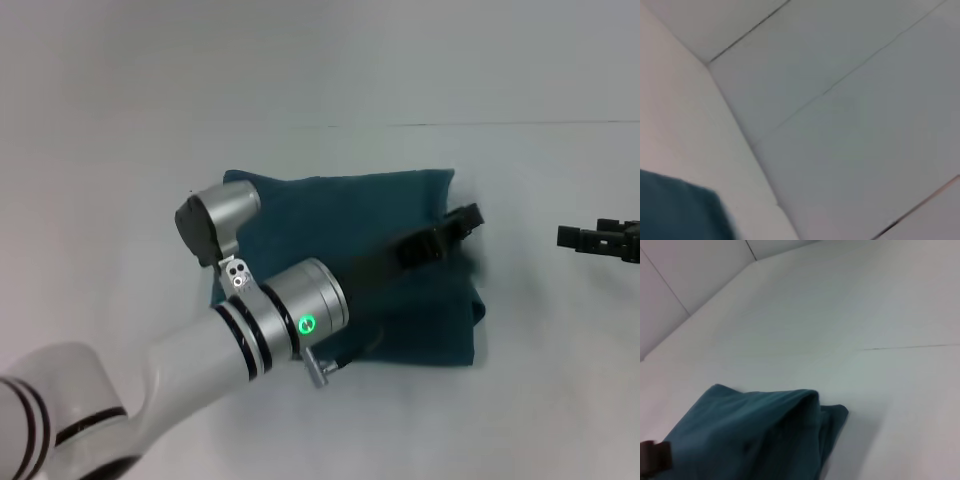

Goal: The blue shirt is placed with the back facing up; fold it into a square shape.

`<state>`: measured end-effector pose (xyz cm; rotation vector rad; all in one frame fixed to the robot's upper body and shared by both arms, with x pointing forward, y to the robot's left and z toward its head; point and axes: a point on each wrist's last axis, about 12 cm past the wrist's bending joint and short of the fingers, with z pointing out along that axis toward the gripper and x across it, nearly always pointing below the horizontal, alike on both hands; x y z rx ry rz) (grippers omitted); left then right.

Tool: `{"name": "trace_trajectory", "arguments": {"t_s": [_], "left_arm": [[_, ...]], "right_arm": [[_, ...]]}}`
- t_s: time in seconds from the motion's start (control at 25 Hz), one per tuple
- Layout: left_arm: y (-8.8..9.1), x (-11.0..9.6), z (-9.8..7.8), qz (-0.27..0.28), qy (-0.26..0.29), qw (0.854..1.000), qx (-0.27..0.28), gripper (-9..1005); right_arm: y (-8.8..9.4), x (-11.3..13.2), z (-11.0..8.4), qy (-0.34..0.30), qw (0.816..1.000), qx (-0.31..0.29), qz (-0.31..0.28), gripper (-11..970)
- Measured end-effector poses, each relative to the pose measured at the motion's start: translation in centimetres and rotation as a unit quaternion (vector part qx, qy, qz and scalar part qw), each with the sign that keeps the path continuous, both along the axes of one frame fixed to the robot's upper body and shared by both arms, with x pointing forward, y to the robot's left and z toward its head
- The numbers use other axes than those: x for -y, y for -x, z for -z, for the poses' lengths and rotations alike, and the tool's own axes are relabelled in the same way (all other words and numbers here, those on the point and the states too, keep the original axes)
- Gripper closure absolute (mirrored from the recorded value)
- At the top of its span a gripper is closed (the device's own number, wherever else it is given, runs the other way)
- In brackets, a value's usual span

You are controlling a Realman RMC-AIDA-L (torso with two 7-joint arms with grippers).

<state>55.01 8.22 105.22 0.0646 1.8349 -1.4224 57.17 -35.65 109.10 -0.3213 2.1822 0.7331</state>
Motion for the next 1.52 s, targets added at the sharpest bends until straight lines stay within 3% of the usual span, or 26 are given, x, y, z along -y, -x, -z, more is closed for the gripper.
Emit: {"name": "trace_trajectory", "arguments": {"t_s": [0.16,0.48,0.6,0.68,0.92,1.2,1.52], "left_arm": [[0.9,0.1,-0.2,0.018,0.023,1.0,0.012,948],[1.3,-1.8,-1.7,0.074,0.062,0.992,0.083,637],[0.7,-3.9,-1.9,0.069,0.06,0.991,0.098,523],[0.5,-5.4,-1.9,0.062,0.054,0.99,0.112,322],[-0.1,-10.4,-1.9,0.024,0.005,0.99,0.139,95],[-0.2,-14.8,-2.2,-0.019,-0.054,0.984,0.17,74],[-1.6,-18.0,-2.3,-0.076,-0.103,0.984,0.123,63]], "right_arm": [[-0.3,-0.2,-0.1,0.004,1.0,-0.004,-0.003,44],[-0.8,-0.5,-0.5,-0.023,0.999,-0.026,0.016,44],[-1.3,-1.1,-0.9,-0.04,0.998,-0.042,0.02,44],[-1.5,-1.6,-1.0,-0.049,0.997,-0.053,0.02,44],[-2.1,-2.8,-1.2,-0.08,0.995,-0.063,0.023,44],[-2.7,-3.8,-1.2,-0.091,0.994,-0.046,0.031,44],[-3.0,-3.7,-1.6,-0.096,0.994,-0.037,0.034,44]]}}
